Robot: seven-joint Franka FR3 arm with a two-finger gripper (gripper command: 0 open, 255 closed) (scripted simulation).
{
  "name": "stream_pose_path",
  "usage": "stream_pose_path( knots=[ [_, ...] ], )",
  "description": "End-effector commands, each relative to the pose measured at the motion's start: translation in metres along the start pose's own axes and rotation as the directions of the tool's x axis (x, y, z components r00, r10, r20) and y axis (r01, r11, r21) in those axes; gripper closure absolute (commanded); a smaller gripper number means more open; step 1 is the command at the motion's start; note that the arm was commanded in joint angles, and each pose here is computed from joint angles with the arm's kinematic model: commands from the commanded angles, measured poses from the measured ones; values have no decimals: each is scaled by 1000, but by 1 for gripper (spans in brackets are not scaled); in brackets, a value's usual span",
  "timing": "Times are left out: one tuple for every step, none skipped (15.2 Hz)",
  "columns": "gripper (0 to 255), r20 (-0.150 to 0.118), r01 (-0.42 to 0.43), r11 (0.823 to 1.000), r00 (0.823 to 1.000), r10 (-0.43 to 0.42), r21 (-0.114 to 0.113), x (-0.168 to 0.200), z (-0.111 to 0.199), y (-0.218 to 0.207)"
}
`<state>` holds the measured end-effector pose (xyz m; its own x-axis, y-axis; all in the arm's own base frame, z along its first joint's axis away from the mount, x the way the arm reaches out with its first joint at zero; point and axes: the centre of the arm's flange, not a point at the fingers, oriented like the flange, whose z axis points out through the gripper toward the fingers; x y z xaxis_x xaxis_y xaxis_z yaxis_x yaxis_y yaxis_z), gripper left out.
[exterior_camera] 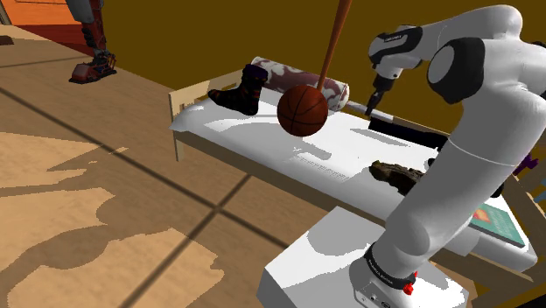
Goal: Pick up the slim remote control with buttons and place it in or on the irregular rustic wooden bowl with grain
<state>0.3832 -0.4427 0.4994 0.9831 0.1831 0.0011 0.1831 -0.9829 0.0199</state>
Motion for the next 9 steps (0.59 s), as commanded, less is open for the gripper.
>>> stream_pose_path(
  knots=[
    [255, 0, 2, 1000, 1000, -2, 0, -23, 2, -16],
    [255, 0, 2, 1000, 1000, -2, 0, -34, 2, -22],
    [255, 0, 2, 1000, 1000, -2, 0, -45, 2, -29],
    [255, 0, 2, 1000, 1000, -2, 0, -57, 1, -36],
    [255, 0, 2, 1000, 1000, -2, 0, -68, 1, -42],
    [255, 0, 2, 1000, 1000, -2, 0, -80, 1, -49],
    [255, 0, 2, 1000, 1000, -2, 0, -91, 1, -55],
    [255, 0, 2, 1000, 1000, -2, 0, -103, 1, -62],
    [255, 0, 2, 1000, 1000, -2, 0, -114, 0, -68]
  ],
)
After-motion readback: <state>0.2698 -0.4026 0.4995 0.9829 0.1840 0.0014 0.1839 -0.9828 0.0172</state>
